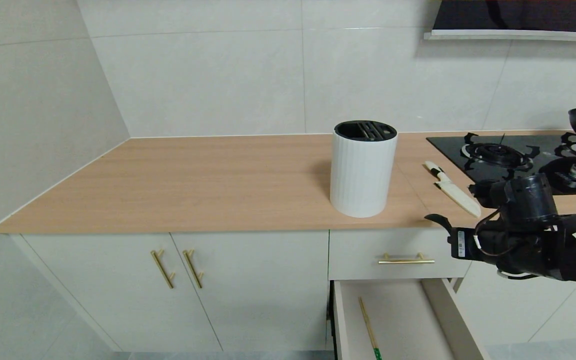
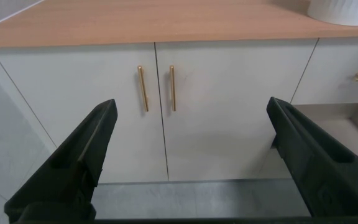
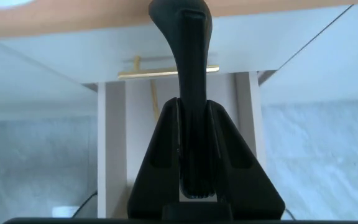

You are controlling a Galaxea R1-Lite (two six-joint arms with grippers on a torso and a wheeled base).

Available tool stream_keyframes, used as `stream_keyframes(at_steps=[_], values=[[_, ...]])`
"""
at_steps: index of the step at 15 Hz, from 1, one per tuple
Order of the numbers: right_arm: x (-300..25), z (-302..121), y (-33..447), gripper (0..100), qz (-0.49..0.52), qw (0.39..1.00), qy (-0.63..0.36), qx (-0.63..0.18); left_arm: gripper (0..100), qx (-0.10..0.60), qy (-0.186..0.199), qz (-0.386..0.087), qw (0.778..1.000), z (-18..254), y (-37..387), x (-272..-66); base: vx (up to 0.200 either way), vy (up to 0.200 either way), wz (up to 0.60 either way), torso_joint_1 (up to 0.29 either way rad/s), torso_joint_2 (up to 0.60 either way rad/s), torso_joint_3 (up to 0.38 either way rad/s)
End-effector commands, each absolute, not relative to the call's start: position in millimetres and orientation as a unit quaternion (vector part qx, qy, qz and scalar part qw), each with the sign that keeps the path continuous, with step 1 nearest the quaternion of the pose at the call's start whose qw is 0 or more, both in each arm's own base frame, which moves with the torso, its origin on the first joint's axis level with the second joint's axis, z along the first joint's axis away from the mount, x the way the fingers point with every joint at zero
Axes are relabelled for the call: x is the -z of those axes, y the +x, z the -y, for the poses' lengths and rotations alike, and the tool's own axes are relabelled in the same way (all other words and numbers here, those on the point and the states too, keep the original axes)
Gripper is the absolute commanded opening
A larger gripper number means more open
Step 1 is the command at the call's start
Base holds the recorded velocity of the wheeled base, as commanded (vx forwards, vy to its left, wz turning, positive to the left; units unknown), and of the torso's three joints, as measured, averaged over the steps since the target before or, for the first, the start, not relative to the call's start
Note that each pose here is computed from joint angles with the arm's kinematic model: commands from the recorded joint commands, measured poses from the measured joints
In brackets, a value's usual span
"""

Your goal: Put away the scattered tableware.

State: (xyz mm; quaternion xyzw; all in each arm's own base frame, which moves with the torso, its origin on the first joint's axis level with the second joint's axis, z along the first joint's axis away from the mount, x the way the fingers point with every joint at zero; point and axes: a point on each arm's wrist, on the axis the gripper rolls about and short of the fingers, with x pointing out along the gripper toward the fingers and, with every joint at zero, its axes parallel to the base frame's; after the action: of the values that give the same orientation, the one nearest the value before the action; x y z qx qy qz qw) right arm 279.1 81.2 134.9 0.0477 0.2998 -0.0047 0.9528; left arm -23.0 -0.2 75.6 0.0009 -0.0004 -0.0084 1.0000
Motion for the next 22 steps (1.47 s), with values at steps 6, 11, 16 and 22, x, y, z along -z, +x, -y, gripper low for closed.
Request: stream_keyframes(at_steps=[6, 11, 16, 22], values=[[-121, -83, 274, 0, -0.315, 0.948, 0.038, 0.004, 100, 0.008, 0.001, 0.000, 1.000, 0, -23, -76, 0.000, 0.000, 0.00, 0.000, 0.00, 0.000], [-118, -84, 274, 0, -0.320, 0.947, 0.036, 0.003, 100, 0.008, 0.001, 0.000, 1.000, 0, -23, -76, 0.000, 0.000, 0.00, -0.074, 0.16, 0.098], [-111, -86, 276, 0, -0.331, 0.943, 0.032, 0.003, 100, 0.008, 0.001, 0.000, 1.000, 0, -23, -76, 0.000, 0.000, 0.00, -0.205, 0.49, 0.279], [-106, -87, 278, 0, -0.338, 0.941, 0.029, 0.004, 100, 0.008, 0.001, -0.001, 1.000, 0, -23, -75, 0.000, 0.000, 0.00, -0.189, 0.48, 0.286]])
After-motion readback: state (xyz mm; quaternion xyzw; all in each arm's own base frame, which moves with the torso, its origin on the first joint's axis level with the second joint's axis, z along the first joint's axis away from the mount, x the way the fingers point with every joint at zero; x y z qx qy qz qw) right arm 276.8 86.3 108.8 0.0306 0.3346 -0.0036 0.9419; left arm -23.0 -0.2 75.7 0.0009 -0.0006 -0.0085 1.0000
